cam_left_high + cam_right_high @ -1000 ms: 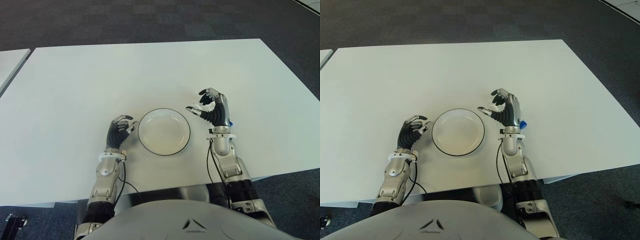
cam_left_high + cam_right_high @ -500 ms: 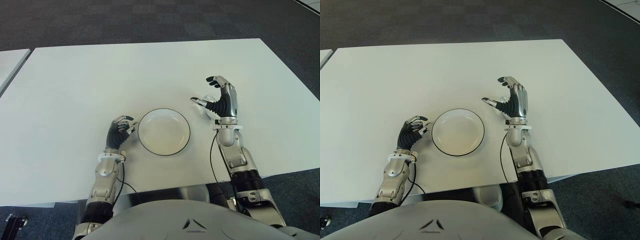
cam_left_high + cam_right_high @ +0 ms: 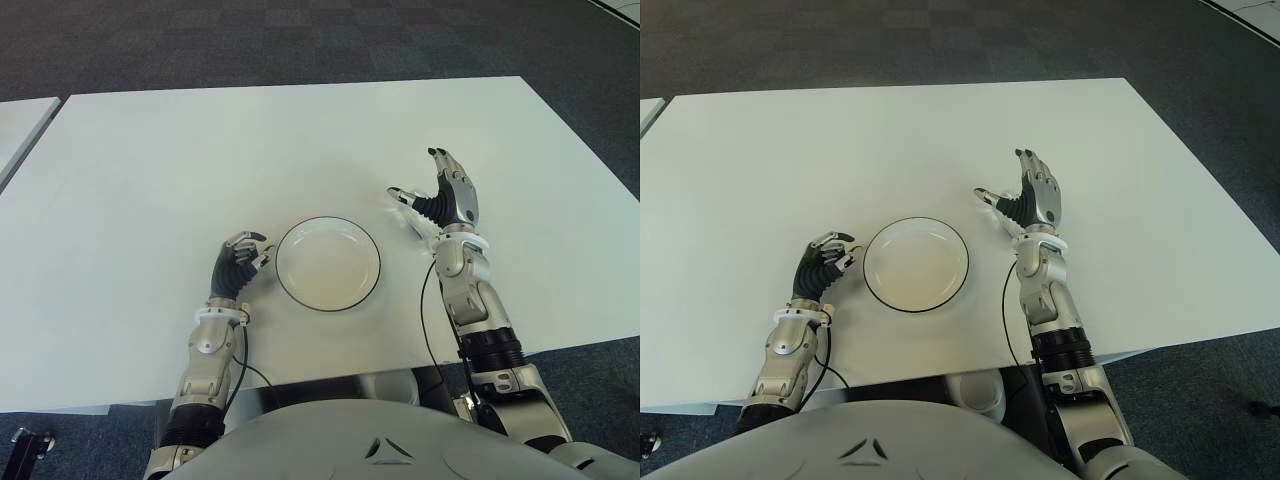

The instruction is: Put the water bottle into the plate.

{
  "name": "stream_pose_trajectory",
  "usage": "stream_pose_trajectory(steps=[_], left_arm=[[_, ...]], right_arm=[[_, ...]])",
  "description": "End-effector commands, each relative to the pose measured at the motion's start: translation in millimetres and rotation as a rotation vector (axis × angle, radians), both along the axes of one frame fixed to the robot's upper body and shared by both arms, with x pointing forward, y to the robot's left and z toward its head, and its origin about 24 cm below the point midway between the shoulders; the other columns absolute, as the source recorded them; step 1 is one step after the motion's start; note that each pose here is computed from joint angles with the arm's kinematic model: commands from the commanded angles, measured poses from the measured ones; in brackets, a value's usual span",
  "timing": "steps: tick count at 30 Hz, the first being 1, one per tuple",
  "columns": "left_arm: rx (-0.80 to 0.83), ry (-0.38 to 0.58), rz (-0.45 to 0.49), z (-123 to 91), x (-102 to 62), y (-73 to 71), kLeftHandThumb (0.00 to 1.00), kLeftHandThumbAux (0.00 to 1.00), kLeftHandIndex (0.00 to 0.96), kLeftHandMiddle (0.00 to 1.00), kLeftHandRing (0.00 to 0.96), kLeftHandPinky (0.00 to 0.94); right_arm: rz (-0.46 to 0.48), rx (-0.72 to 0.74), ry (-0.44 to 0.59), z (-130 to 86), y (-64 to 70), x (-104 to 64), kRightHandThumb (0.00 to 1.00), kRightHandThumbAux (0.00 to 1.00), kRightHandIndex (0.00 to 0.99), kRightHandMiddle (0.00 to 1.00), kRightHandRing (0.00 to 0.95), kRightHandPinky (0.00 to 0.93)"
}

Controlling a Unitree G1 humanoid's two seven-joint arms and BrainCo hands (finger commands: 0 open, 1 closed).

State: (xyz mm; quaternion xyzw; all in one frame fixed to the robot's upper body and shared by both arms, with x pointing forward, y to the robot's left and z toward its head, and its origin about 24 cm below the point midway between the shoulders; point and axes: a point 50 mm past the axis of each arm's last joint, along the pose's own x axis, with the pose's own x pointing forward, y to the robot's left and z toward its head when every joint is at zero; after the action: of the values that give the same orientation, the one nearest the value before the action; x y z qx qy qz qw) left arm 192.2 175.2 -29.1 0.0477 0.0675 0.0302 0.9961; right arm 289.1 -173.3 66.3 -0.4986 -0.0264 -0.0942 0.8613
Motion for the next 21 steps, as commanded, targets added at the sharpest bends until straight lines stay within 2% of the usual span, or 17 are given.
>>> stream_pose_trajectory(steps=[1, 4, 13, 21], left_arm=[[0.001, 0.069, 0.017, -13, -9.9, 2.4, 0.697, 0.720, 0.438, 0.799, 0.781, 0.758], [0.002, 0.061, 0.016, -13, -10.1, 2.9, 0.697, 0.720, 0.438, 0.797, 0.777, 0.755], [0.001, 0.052, 0.028, -14, -10.6, 3.1, 0.697, 0.720, 0.438, 0.802, 0.783, 0.774], [-0.009, 0.057, 0.046, -13, -10.8, 2.8, 0.698, 0.720, 0.439, 0.810, 0.796, 0.794]], right_arm=[[-0.033, -0.029, 0.090, -14, -0.4, 7.3, 0.540, 0.353, 0.000, 0.000, 0.000, 0.002], [-0.055, -0.060, 0.154, -27, -5.6, 15.4, 0.528, 0.307, 0.000, 0.000, 0.000, 0.000], [-0.076, -0.100, 0.266, -46, -14.4, 20.6, 0.465, 0.230, 0.000, 0.000, 0.000, 0.000], [-0.105, -0.088, 0.331, -58, -17.0, 20.2, 0.458, 0.223, 0.000, 0.000, 0.000, 0.000]])
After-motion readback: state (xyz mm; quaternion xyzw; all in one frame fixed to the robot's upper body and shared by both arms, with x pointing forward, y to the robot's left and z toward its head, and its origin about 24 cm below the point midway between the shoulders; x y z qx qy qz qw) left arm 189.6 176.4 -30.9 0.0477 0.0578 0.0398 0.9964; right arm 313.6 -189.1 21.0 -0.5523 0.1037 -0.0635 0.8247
